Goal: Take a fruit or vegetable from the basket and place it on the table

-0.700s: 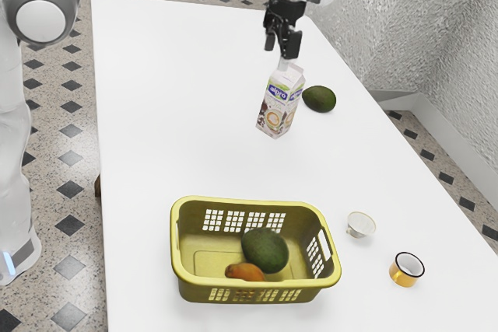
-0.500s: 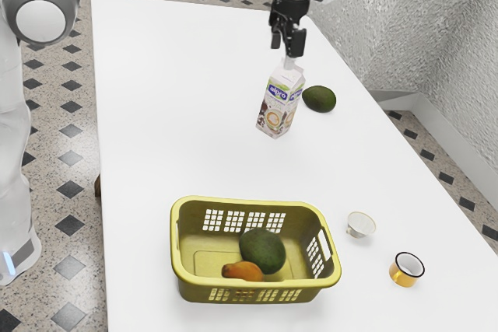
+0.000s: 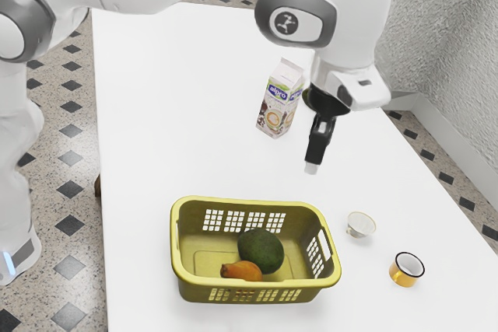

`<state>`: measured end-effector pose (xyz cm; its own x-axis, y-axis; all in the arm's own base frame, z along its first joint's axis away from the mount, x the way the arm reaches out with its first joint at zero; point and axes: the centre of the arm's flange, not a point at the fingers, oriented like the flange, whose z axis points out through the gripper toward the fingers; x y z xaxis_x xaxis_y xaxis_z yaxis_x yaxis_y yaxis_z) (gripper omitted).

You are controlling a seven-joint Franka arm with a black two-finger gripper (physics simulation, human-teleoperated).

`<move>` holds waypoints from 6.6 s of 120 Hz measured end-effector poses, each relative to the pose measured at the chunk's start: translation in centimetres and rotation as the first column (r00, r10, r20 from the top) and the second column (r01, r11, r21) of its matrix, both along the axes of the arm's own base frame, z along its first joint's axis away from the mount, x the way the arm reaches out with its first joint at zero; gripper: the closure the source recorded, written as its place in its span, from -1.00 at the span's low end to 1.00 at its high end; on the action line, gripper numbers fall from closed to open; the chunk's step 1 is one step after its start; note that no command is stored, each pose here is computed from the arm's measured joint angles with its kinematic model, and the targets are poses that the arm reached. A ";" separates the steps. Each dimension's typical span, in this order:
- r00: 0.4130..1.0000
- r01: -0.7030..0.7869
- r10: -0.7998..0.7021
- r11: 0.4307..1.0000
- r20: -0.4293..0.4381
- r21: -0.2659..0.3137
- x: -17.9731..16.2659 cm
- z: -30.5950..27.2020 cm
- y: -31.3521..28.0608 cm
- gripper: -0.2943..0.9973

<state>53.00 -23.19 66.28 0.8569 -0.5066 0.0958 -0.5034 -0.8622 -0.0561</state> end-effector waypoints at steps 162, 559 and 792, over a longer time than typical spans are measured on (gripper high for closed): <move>0.984 0.166 -0.159 0.983 -0.083 0.082 -7.7 -15.9 -2.7 -0.54; 0.969 -0.139 0.120 0.987 0.214 0.075 5.2 -7.4 15.4 0.46; 0.985 -0.077 0.065 0.994 0.162 0.072 3.8 -10.4 15.7 -0.48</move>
<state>56.84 -7.50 55.85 0.8677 -0.4563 0.1970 -0.4204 -0.8853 -0.1988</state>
